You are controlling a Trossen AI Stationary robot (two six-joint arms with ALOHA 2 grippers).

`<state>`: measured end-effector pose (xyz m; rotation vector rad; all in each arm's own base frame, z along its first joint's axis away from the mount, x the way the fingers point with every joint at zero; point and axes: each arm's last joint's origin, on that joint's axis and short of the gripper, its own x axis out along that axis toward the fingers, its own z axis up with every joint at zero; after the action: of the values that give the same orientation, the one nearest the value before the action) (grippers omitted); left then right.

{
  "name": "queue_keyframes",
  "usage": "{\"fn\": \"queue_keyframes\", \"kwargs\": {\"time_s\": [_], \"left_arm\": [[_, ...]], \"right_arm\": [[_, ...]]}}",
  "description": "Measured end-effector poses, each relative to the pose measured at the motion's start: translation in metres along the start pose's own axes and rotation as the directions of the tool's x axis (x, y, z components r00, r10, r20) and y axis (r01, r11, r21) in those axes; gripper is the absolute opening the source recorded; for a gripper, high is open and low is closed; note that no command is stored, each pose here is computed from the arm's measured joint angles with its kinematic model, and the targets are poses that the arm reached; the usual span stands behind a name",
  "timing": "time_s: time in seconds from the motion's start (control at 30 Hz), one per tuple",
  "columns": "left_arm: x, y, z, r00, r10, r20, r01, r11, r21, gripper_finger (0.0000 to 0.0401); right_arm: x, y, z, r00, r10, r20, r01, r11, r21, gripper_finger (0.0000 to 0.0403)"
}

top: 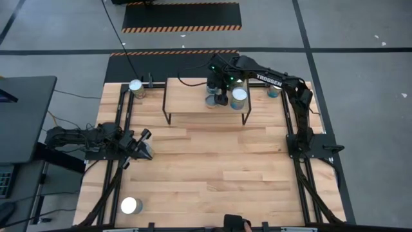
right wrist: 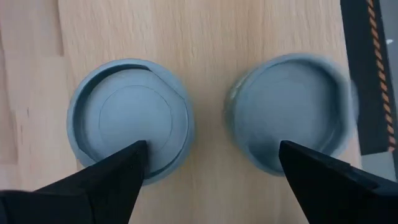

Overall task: Pick and place cans onto a shelf
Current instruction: Adjust the small cans on the shelf

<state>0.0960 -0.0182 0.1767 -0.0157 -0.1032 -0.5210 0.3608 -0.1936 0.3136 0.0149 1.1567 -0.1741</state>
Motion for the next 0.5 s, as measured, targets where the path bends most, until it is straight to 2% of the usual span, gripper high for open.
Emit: {"fn": "queue_keyframes", "kwargs": {"time_s": [0.27,0.4,0.5], "left_arm": [[0.0,0.0,0.0,1.0,0.0,0.0,0.0,1.0,0.0,0.0027],[0.0,0.0,0.0,1.0,0.0,0.0,0.0,1.0,0.0,0.0027],[0.0,0.0,0.0,1.0,0.0,0.0,0.0,1.0,0.0,0.0027]], "right_arm": [[-0.006,0.005,0.004,1.0,-0.029,-0.002,0.029,0.999,-0.034,0.0373],[-0.016,0.009,0.015,0.996,-0.033,0.077,0.038,0.998,-0.055,0.0373],[-0.016,0.01,0.02,0.991,0.016,0.136,-0.006,0.997,-0.074,0.0373]]}}
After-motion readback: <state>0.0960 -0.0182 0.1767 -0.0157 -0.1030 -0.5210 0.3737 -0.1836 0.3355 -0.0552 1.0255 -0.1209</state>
